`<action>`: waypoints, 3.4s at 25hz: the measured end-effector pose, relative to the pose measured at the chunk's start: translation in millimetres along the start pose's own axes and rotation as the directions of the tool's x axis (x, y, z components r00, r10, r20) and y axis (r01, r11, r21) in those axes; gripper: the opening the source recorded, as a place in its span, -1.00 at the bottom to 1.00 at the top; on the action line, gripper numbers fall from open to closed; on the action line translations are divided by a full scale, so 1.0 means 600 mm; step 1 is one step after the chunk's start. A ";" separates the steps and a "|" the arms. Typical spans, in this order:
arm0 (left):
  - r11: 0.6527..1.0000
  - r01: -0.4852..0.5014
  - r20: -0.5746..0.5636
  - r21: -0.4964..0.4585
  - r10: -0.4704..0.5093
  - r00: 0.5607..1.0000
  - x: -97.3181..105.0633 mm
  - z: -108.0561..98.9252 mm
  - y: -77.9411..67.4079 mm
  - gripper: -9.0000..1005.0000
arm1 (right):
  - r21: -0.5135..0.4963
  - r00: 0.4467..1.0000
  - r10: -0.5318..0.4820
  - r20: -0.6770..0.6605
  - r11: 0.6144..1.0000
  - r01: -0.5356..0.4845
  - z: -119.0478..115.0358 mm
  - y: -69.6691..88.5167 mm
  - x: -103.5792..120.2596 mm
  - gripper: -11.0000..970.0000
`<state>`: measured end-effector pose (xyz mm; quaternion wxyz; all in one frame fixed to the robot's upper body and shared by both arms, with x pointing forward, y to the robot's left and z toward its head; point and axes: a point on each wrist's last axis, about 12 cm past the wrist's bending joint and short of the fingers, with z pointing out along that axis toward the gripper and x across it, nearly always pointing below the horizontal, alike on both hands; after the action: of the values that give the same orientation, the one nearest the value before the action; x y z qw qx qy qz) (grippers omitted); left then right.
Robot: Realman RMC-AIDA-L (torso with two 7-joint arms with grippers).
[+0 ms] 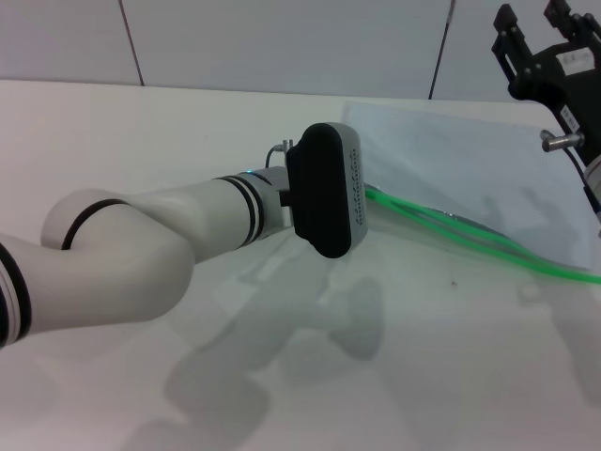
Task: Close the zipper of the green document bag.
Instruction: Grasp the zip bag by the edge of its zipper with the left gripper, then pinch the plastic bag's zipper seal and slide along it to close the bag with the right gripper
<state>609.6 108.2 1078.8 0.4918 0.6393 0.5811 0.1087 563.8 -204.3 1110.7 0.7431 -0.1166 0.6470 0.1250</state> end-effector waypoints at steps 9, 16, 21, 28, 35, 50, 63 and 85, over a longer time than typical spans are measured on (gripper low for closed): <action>1.000 -0.019 0.005 -0.014 0.019 1.000 0.001 0.003 -0.001 -0.35 | -0.010 1.000 0.002 0.004 1.000 -0.002 0.001 0.005 -0.002 0.20; 0.999 -0.031 0.025 -0.037 0.032 0.999 -0.003 0.005 -0.004 -0.47 | -0.013 1.000 0.003 0.002 1.000 -0.003 0.001 0.006 -0.002 0.20; 0.998 0.016 0.032 -0.054 -0.014 0.999 -0.004 0.005 0.000 -0.55 | -0.013 1.000 0.003 0.000 1.000 -0.003 0.001 0.006 -0.002 0.20; 0.998 0.018 0.023 -0.057 -0.017 1.000 0.002 0.006 0.002 -0.76 | -0.013 1.000 0.003 0.000 1.000 -0.003 0.001 0.006 -0.002 0.20; 0.998 0.014 0.025 -0.064 -0.013 1.000 0.003 0.005 0.002 -0.77 | -0.013 1.000 0.003 0.000 1.000 -0.003 0.001 0.006 -0.002 0.20; 0.996 0.052 0.071 -0.069 -0.047 0.996 -0.015 -0.007 -0.002 -0.88 | -0.191 0.987 0.105 -0.122 0.973 -0.127 0.008 -0.013 -0.021 0.20; 0.994 0.075 0.104 -0.077 -0.066 0.992 -0.027 -0.018 -0.007 -0.88 | -0.519 0.974 0.158 -0.160 0.826 -0.219 0.007 -0.064 -0.010 0.20; 0.990 0.112 0.151 -0.087 -0.098 0.984 -0.046 -0.030 -0.002 -0.87 | -0.569 0.969 -0.237 -0.073 0.807 0.155 0.020 -0.038 0.025 0.19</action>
<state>587.6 93.4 1098.7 0.5682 0.5897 0.5705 0.0630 584.9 -221.1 1097.5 0.6378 -0.4037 0.6169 0.2228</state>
